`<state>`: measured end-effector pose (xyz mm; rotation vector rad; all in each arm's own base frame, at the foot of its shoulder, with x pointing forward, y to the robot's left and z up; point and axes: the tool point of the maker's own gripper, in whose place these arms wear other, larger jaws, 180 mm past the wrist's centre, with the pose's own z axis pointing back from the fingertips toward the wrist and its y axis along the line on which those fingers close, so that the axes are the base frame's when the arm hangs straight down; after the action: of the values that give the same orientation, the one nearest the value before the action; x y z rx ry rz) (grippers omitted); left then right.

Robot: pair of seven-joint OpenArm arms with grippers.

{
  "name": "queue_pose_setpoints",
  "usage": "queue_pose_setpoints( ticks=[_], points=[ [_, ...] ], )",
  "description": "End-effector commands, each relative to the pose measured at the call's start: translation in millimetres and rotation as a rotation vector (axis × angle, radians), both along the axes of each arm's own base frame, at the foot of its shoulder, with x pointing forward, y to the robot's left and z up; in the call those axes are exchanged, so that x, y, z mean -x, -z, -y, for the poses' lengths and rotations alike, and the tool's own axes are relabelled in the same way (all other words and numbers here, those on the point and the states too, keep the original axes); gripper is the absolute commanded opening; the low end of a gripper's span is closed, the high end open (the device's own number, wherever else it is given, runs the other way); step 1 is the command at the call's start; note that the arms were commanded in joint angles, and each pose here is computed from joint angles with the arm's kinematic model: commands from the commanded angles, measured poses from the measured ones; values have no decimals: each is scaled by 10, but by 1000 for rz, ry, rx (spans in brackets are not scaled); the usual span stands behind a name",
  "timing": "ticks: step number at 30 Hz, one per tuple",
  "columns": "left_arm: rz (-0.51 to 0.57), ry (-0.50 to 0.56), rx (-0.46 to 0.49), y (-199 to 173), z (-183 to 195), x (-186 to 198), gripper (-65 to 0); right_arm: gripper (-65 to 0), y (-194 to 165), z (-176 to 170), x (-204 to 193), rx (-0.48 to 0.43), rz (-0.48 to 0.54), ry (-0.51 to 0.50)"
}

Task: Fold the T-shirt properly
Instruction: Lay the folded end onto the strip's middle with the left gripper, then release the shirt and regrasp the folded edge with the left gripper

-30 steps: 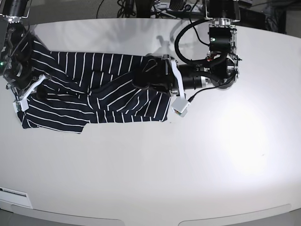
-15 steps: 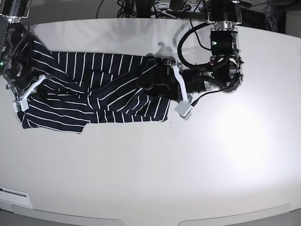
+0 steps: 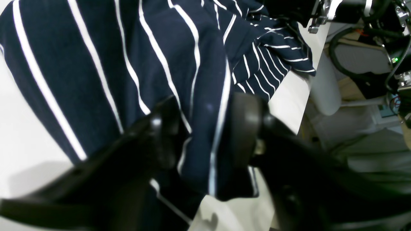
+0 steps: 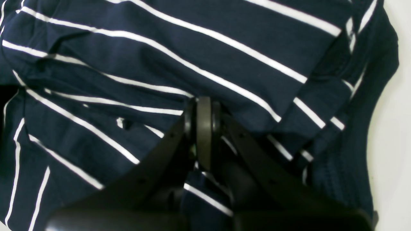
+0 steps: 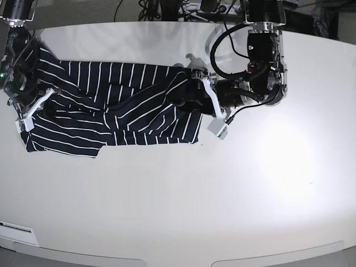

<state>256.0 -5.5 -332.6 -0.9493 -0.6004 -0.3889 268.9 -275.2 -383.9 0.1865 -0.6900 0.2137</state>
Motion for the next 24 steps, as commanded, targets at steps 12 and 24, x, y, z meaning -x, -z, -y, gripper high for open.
queue_pose_setpoints(
  ticks=[12, 24],
  points=[
    [32, 8, 197, -389, 136, -26, -650, -650, -92, 63, -54, 19, 21, -8],
    [126, 77, 202, -441, 439, 28, -650, -650, -90, 61, -51, 19, 21, -9]
  ],
)
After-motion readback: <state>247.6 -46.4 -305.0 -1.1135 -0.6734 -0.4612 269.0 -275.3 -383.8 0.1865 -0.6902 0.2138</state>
